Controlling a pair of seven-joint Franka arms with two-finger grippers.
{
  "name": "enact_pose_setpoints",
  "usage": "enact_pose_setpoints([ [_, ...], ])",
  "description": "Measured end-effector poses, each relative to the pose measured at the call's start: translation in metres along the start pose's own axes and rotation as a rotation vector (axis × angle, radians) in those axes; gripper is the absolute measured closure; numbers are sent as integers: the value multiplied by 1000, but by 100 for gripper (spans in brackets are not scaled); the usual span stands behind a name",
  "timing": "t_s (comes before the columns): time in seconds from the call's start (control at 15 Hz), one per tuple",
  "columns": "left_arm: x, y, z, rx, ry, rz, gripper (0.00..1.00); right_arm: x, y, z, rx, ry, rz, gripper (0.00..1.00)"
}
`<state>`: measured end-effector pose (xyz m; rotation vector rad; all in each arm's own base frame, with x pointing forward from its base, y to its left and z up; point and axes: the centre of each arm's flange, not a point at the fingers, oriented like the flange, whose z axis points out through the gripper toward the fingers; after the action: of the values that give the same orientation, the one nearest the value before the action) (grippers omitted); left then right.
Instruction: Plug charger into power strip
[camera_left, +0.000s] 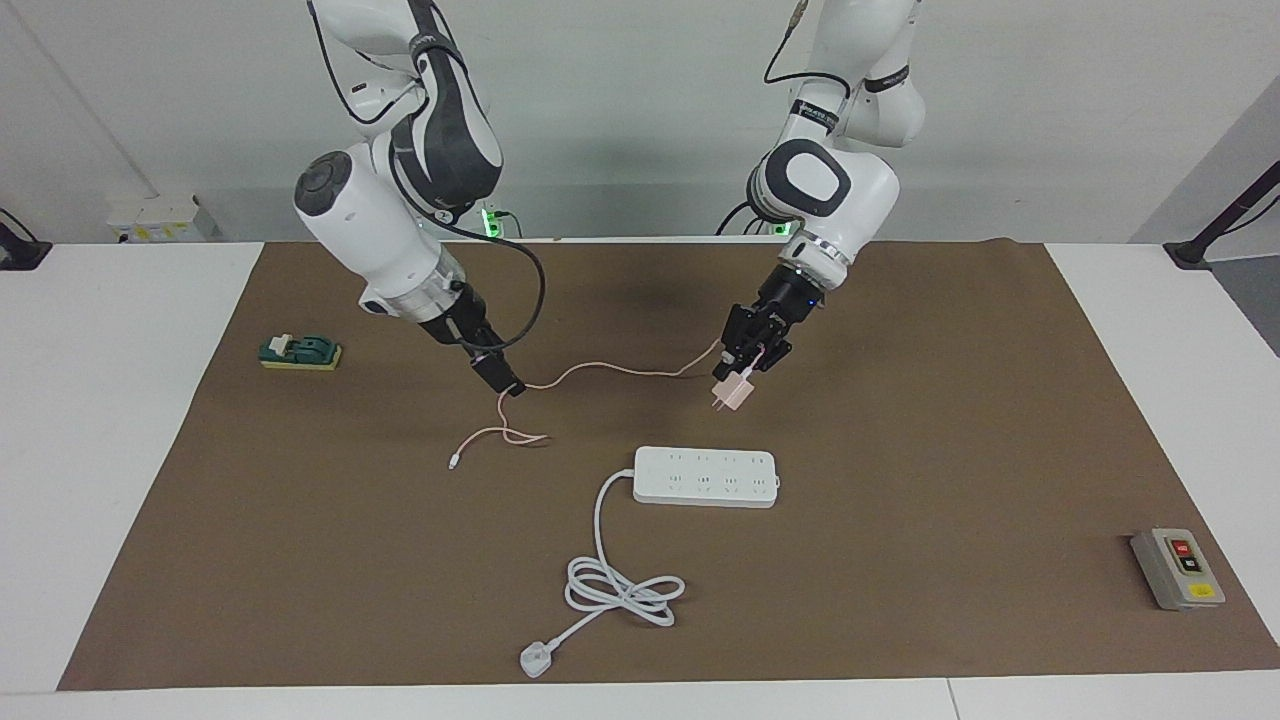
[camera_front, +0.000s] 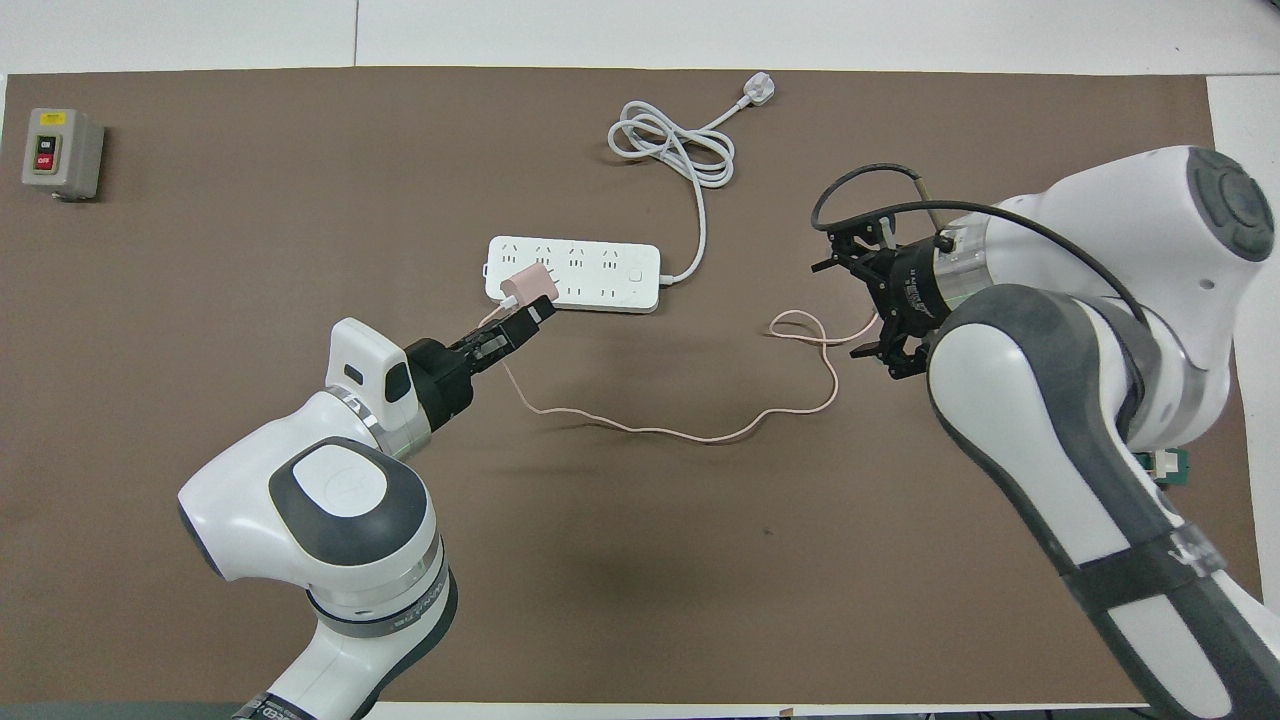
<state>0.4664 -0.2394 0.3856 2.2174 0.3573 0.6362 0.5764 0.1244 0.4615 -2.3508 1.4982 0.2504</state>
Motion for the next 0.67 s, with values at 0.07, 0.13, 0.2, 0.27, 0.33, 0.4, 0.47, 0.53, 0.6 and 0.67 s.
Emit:
enact_pose_setpoints([
  [0.07,1,-3,-1,17,7,11,68,6,3,-10,4,-1,5,0],
  [0.13,2,-5,-2,33,9,34,68,8,7,-17,-2,-5,6,0],
  [0.2,4,-5,-2,41,6,63,68,9,11,-24,-17,-1,-7,0],
  [0.27,6,-3,-2,43,0,96,68,9,15,-30,-35,12,-42,0],
  [0.33,9,1,-2,37,-7,125,68,10,19,-34,-54,21,-95,0],
  [0.4,12,6,-1,22,-17,150,68,12,22,-37,-75,23,-170,0],
  [0.47,19,11,-2,8,-24,178,68,15,26,-39,-97,27,-247,0],
  [0.53,30,15,-3,-3,-33,219,68,21,29,-40,-126,39,-325,0],
  [0.6,44,17,-6,-9,-46,272,68,28,33,-42,-155,54,-384,0],
  [0.67,60,18,-10,-14,-66,336,68,36,36,-46,-182,64,-430,0],
])
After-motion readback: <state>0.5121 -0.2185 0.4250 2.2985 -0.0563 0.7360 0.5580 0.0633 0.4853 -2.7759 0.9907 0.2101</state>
